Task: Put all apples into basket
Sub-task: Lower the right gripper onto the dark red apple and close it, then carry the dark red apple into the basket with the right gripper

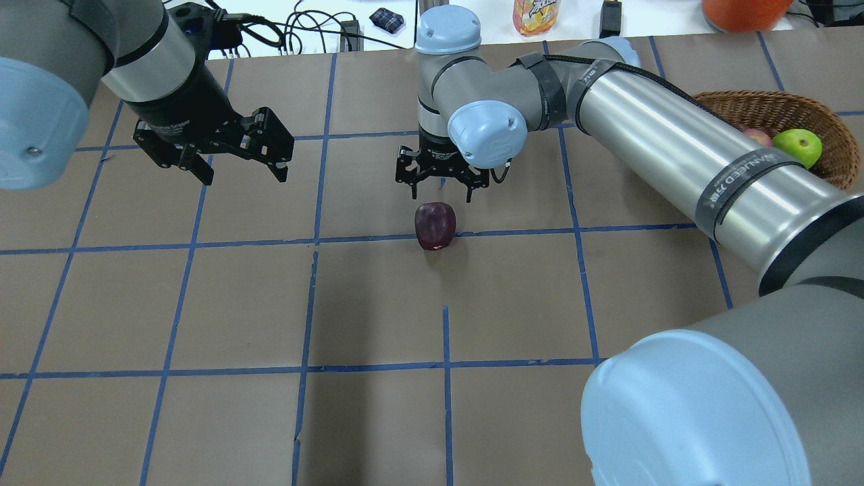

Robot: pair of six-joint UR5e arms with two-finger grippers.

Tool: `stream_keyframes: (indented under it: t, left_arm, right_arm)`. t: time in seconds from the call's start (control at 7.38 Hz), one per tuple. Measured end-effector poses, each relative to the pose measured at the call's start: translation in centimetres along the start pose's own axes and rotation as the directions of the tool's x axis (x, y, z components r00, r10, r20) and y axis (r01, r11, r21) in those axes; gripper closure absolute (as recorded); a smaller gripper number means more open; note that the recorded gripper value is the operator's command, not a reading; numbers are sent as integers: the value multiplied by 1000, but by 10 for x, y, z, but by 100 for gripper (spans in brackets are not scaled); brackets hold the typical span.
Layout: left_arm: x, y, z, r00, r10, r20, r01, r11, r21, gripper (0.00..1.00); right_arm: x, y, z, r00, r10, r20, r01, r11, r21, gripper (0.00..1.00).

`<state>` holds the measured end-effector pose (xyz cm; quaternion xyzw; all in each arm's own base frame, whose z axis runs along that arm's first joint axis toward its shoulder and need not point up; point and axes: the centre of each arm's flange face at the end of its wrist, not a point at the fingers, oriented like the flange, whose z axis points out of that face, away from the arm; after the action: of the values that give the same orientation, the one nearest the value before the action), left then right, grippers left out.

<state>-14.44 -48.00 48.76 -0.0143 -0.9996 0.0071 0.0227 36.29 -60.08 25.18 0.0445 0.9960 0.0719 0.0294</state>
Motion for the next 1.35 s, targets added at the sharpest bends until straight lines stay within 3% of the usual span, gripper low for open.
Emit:
stream_keyframes:
  t: [0.27, 0.81, 0.95, 1.08, 1.22, 1.35]
  left_arm:
    - [0, 0, 0, 1000, 0, 0, 0, 1000, 0, 0]
    - [0, 0, 0, 1000, 0, 2, 0, 1000, 0, 0]
    - [-1, 0, 0, 1000, -1, 2, 1, 1000, 0, 0]
    - [-1, 0, 0, 1000, -1, 1, 1, 1000, -1, 0]
    - [-1, 0, 1, 1000, -1, 1, 1, 1000, -2, 0]
    - [-1, 0, 1, 1000, -1, 1, 1, 1000, -3, 0]
  right_arm:
    - [0, 3, 21, 1000, 1, -6, -2, 999, -33, 0]
    - [-7, 0, 49, 1000, -4, 16, 4, 999, -47, 0]
    - [-7, -1, 56, 1000, -4, 14, 5, 998, -57, 12]
    - [-7, -1, 62, 1000, -3, 11, 4, 998, -65, 90]
    - [-7, 0, 65, 1000, -3, 7, 4, 998, -67, 100]
    - [-6, -1, 64, 1000, -6, 3, 6, 998, -63, 100]
